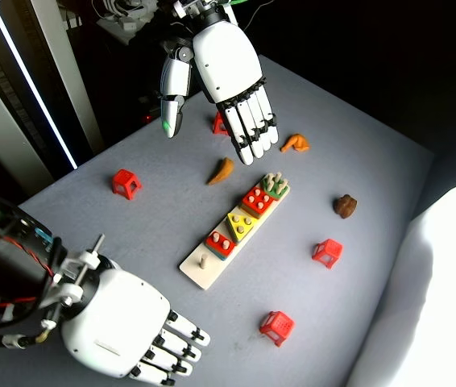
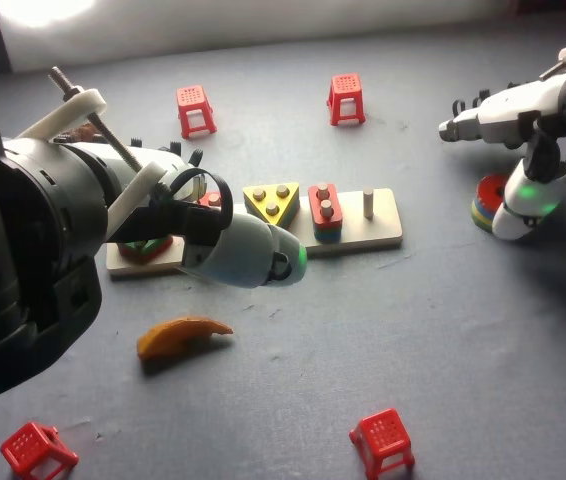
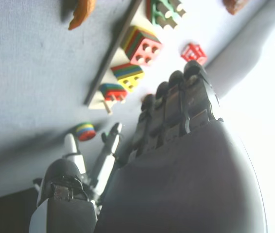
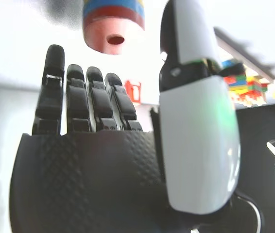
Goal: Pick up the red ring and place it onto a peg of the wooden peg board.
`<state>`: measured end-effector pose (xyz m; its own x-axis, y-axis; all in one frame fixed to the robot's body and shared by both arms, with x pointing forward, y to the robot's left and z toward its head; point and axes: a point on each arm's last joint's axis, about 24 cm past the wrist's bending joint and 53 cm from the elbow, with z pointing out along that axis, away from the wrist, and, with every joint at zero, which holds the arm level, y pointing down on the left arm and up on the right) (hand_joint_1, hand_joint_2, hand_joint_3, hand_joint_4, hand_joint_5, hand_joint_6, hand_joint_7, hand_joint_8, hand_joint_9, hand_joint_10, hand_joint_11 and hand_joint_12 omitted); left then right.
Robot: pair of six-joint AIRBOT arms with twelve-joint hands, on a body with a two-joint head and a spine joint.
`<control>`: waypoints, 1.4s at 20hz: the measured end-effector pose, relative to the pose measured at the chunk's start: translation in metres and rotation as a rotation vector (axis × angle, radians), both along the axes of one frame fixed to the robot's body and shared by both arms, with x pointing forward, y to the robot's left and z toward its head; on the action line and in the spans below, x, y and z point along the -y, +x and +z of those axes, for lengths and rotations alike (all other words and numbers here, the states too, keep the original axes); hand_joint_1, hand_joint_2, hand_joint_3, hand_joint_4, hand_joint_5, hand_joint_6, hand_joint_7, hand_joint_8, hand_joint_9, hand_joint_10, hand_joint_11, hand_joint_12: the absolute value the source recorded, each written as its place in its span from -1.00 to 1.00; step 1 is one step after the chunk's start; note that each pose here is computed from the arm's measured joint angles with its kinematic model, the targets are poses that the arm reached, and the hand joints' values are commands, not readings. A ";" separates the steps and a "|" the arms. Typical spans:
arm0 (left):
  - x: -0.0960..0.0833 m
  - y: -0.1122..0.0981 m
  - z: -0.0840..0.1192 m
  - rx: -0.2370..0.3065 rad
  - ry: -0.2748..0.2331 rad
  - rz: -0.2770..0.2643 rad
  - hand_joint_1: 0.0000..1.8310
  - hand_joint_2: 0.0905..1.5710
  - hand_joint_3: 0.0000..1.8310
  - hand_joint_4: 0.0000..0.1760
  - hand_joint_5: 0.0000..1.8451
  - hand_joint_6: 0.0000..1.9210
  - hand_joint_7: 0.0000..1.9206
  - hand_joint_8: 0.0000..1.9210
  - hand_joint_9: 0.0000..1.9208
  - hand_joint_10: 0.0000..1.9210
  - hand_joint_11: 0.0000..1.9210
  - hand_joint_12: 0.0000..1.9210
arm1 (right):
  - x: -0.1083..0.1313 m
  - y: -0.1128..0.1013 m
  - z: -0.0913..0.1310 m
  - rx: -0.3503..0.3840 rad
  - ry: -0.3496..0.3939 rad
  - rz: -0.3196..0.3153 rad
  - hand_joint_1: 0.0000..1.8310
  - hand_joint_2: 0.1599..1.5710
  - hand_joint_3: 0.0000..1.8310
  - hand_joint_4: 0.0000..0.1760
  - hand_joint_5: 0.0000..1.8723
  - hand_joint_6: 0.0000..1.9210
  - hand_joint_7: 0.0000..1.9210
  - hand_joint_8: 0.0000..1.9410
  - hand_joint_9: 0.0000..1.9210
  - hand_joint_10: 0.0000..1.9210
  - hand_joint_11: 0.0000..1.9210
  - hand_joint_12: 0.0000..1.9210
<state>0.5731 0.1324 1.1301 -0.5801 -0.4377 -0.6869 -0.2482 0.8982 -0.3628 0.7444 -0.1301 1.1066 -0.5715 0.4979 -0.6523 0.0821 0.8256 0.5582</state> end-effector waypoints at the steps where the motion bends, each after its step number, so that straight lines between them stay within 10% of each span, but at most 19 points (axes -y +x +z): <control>1: 0.000 0.000 0.000 0.000 0.000 0.000 -1.00 0.30 -0.99 -1.00 -1.00 -1.00 -1.00 -1.00 -1.00 -1.00 -1.00 -1.00 | 0.000 -0.001 -0.002 -0.001 -0.004 0.002 0.39 0.14 -1.00 -1.00 -0.94 -0.99 -0.99 -1.00 -0.96 -0.99 -1.00 -0.18; 9: 0.000 0.000 0.000 0.000 0.000 0.001 -1.00 0.29 -1.00 -1.00 -0.98 -0.99 -1.00 -1.00 -1.00 -1.00 -0.98 -0.99 | 0.002 -0.006 -0.013 -0.004 -0.030 0.033 0.42 0.17 -1.00 -1.00 -0.78 -0.97 -0.83 -0.98 -0.80 -0.95 -1.00 0.11; 11: 0.000 0.000 0.000 0.000 -0.001 -0.001 -1.00 0.30 -0.99 -1.00 -0.98 -1.00 -1.00 -1.00 -1.00 -1.00 -1.00 -1.00 | 0.001 -0.006 -0.012 -0.001 -0.026 0.038 0.43 0.14 -1.00 -1.00 -0.62 -0.96 -0.61 -0.96 -0.60 -0.90 -1.00 0.36; 16: 0.000 0.000 0.000 0.000 0.000 0.000 -1.00 0.31 -0.99 -1.00 -0.99 -1.00 -1.00 -1.00 -1.00 -1.00 -1.00 -1.00 | -0.003 -0.004 -0.007 0.013 -0.020 0.050 0.29 0.38 -0.98 -1.00 -0.14 -0.95 -0.11 -0.97 -0.17 -0.89 -0.61 0.27; 17: 0.000 0.000 0.000 0.000 -0.001 0.000 -1.00 0.31 -0.99 -1.00 -1.00 -1.00 -1.00 -1.00 -1.00 -1.00 -1.00 -1.00 | -0.003 -0.005 -0.007 0.014 -0.023 0.052 0.30 0.41 -0.99 -1.00 -0.12 0.01 -0.03 -0.14 -0.05 -0.85 -0.47 0.27; 18: 0.000 0.000 0.000 0.000 -0.001 -0.001 -1.00 0.31 -0.99 -1.00 -0.99 -1.00 -1.00 -1.00 -1.00 -1.00 -1.00 -1.00 | -0.003 -0.005 -0.007 0.015 -0.024 0.053 0.30 0.43 -1.00 -0.93 -0.12 0.22 -0.03 0.07 0.06 -0.80 -0.37 0.29; 19: 0.000 0.000 0.000 0.000 -0.001 -0.001 -1.00 0.32 -0.99 -1.00 -0.98 -0.99 -1.00 -1.00 -1.00 -1.00 -1.00 -1.00 | -0.004 -0.004 -0.007 0.015 -0.023 0.054 0.46 0.38 -1.00 -1.00 -0.06 0.16 0.05 -0.02 -0.09 0.06 -0.28 0.29; 28: 0.000 0.000 0.000 0.000 0.000 0.000 -1.00 0.32 -0.99 -1.00 -0.99 -1.00 -1.00 -1.00 -1.00 -1.00 -1.00 -1.00 | -0.005 -0.007 -0.004 0.023 -0.038 0.070 0.63 0.30 -1.00 -1.00 0.04 -0.02 0.12 -0.25 0.04 -0.04 -0.12 0.56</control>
<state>0.5731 0.1323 1.1300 -0.5804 -0.4378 -0.6866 -0.2481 0.8982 -0.3630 0.7371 -0.1254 1.1024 -0.5887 0.4322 -0.6831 0.0110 0.8493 0.5279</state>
